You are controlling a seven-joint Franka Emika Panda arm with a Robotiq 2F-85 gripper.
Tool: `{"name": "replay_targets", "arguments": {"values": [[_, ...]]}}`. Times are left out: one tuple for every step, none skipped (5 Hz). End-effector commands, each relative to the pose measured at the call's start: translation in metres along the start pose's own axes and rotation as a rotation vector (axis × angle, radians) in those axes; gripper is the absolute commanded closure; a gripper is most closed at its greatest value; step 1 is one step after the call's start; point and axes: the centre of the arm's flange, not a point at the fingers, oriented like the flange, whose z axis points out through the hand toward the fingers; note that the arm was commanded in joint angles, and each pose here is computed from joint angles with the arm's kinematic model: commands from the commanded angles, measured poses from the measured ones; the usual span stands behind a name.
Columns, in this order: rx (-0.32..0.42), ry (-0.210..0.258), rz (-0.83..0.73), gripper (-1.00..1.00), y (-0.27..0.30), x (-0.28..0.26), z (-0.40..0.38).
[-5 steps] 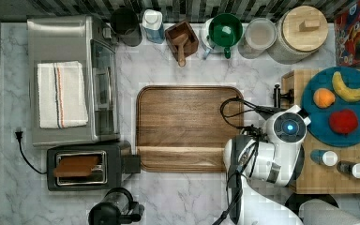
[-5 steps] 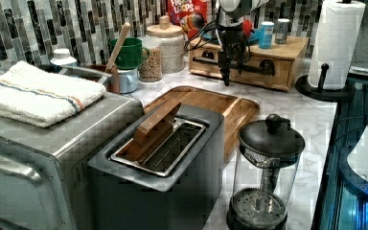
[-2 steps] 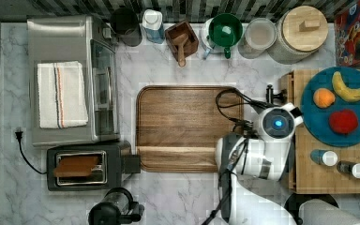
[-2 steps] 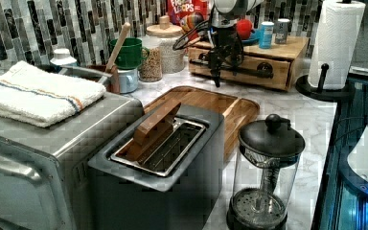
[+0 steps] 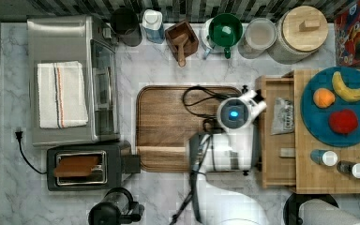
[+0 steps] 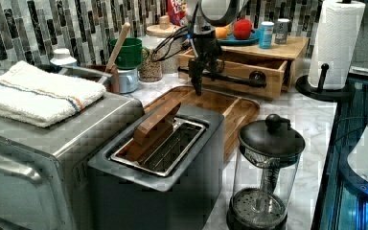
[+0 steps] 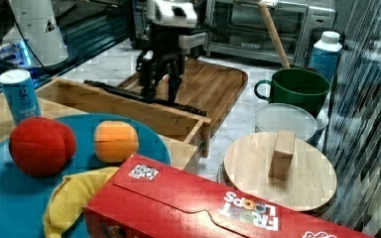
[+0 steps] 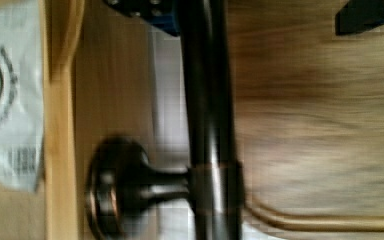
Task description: Open the drawer.
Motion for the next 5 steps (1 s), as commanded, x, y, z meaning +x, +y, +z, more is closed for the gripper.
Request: {"name": "replay_targets", "arguments": {"values": [[0.060, 0.169, -0.162, -1.00, -0.1442, -0.0064, -0.0586], [0.063, 0.187, -0.150, -1.00, -0.1450, -0.0024, -0.0537], [0.077, 0.194, -0.134, -1.00, -0.1456, -0.0014, -0.0606], [0.077, 0.194, -0.134, -1.00, -0.1456, -0.0015, -0.0605], [0.077, 0.194, -0.134, -1.00, -0.1456, -0.0014, -0.0606]]}}
